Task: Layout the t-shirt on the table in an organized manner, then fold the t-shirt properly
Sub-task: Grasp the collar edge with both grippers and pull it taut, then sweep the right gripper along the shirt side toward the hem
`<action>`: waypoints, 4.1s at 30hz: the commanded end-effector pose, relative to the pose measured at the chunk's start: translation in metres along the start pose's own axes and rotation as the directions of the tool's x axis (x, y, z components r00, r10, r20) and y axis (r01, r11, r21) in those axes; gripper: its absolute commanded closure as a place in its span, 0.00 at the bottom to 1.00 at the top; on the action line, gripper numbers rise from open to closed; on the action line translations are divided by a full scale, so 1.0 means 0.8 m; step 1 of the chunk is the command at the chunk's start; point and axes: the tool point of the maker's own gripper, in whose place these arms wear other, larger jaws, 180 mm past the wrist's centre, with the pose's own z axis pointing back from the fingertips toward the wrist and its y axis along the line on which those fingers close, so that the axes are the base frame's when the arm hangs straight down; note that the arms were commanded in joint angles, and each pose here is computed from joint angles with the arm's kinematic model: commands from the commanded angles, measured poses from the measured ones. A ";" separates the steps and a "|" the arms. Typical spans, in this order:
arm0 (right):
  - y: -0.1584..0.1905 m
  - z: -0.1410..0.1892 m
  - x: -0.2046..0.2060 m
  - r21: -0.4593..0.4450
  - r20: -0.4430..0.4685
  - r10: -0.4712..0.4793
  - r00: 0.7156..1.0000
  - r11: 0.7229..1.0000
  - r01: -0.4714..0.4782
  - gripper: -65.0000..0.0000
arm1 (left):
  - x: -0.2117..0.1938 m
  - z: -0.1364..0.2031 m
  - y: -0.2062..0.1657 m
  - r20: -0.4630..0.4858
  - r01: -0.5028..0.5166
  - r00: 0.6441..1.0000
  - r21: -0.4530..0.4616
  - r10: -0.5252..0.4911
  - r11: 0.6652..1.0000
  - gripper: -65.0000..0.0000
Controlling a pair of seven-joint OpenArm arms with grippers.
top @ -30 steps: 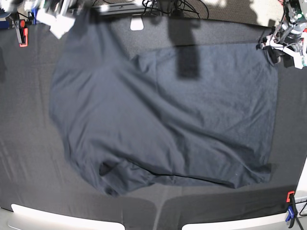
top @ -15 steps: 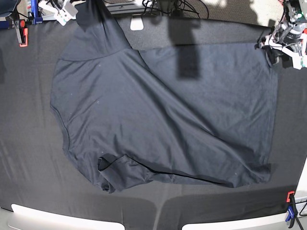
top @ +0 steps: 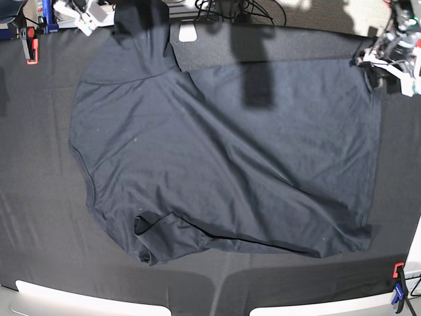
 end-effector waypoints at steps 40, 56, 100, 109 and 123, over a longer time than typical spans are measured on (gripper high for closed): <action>-0.012 0.013 0.049 -0.015 0.115 0.125 0.985 0.992 -0.124 0.65 | 0.014 0.016 0.012 0.046 -0.077 0.996 -0.045 0.079 0.996 0.60; -0.013 0.013 0.045 -0.015 0.096 0.125 0.988 0.992 -0.124 0.65 | -0.040 -0.006 -0.006 -0.045 -0.056 0.998 -0.059 0.053 0.997 0.60; -0.038 0.048 0.191 -0.166 0.505 0.278 0.817 0.960 -0.224 0.47 | 0.034 0.022 0.064 0.066 0.091 0.993 0.077 -0.096 0.993 0.58; -0.067 0.021 0.298 -0.450 0.453 0.607 0.653 0.788 -0.420 0.47 | 0.043 0.022 0.056 0.112 0.026 0.993 0.037 -0.030 0.999 0.58; -0.248 -0.013 0.441 -0.620 0.342 0.564 0.751 0.736 -0.271 0.47 | 0.043 0.022 0.056 0.115 0.026 0.993 0.037 -0.031 0.999 0.58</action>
